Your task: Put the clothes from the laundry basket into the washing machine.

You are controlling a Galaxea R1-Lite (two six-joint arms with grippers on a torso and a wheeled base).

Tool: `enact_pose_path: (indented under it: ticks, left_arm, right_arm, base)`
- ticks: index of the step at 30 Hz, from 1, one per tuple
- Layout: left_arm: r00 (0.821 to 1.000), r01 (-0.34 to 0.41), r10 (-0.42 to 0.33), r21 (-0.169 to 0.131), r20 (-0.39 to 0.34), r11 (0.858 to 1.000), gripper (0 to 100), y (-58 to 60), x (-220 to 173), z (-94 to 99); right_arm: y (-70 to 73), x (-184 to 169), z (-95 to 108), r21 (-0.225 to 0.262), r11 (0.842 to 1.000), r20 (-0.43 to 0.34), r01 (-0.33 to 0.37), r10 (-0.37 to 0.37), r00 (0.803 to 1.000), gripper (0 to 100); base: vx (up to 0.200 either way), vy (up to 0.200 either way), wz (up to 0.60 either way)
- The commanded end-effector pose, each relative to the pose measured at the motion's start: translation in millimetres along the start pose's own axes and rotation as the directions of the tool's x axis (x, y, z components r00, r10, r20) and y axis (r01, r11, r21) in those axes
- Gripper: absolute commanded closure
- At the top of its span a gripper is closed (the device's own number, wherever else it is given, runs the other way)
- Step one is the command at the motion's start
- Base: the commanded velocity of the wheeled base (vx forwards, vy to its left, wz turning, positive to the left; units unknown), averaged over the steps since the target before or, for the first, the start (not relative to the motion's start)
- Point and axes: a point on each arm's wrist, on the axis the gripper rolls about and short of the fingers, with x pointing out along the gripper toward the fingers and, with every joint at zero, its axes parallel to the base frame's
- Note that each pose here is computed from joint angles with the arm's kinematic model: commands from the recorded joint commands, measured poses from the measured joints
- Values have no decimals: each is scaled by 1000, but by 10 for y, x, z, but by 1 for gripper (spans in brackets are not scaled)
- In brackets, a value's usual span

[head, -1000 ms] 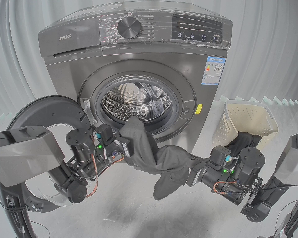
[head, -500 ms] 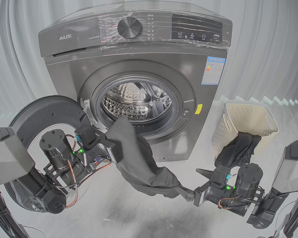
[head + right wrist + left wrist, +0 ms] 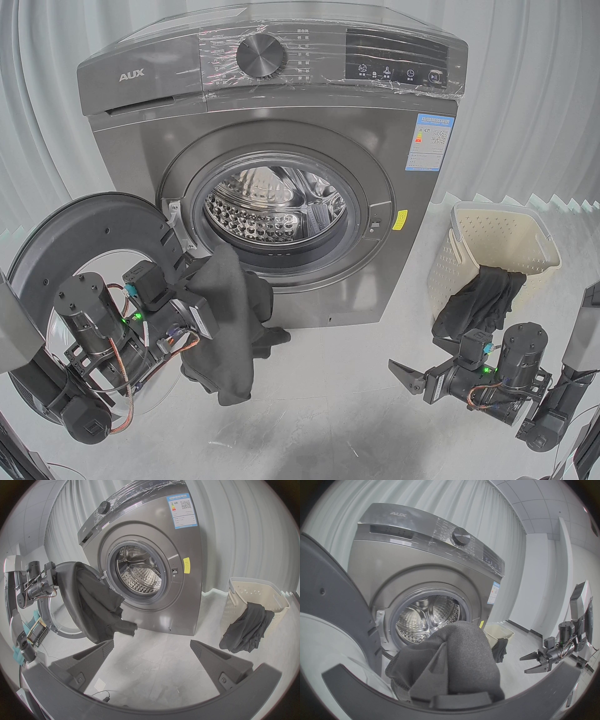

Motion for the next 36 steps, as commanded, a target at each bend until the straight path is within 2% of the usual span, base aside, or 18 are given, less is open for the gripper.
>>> enact_pose_path:
  ticks: [1,5,7,11,16,21,26,32,36]
  left_arm:
    - [1000,-22,22,0,9,1000,100,18,-40,32]
    - [995,-100,101,24,-19,995,100,164,-91,-23]
    - [993,-110,112,42,-38,993,100,173,-114,-62]
    - [993,-107,109,44,-52,993,100,170,-96,-101]
    - [994,-89,92,41,-65,995,100,148,-88,-131]
    - [990,-101,107,67,-95,993,100,121,-55,-225]
    - [990,-95,101,65,-96,993,100,95,-50,-230]
    - [989,-76,84,66,-122,995,100,38,-35,-303]
    - [990,-60,67,62,-124,996,100,-7,-48,-302]
  right_arm:
    - [-26,34,16,4,1000,9,11,-11,1000,0]
    - [-20,46,30,6,1000,16,10,-10,1000,0]
    - [-16,48,26,5,1000,15,9,-9,1000,0]
    - [3,65,43,6,1000,25,1,-1,1000,0]
    - [0,63,49,13,1000,28,0,-1,1000,0]
    - [15,64,43,12,1000,25,-5,5,1000,0]
    - [25,64,41,11,1000,25,-8,8,1000,0]
    - [28,61,38,11,1000,23,-9,9,1000,0]
    - [28,61,38,11,1000,23,-9,9,1000,0]
  base:
    - [0,0,0]
    - [0,0,0]
    - [0,0,0]
    - [0,0,0]
    - [120,0,0]
    - [160,0,0]
    - [0,0,0]
    - [200,0,0]
    - [0,0,0]
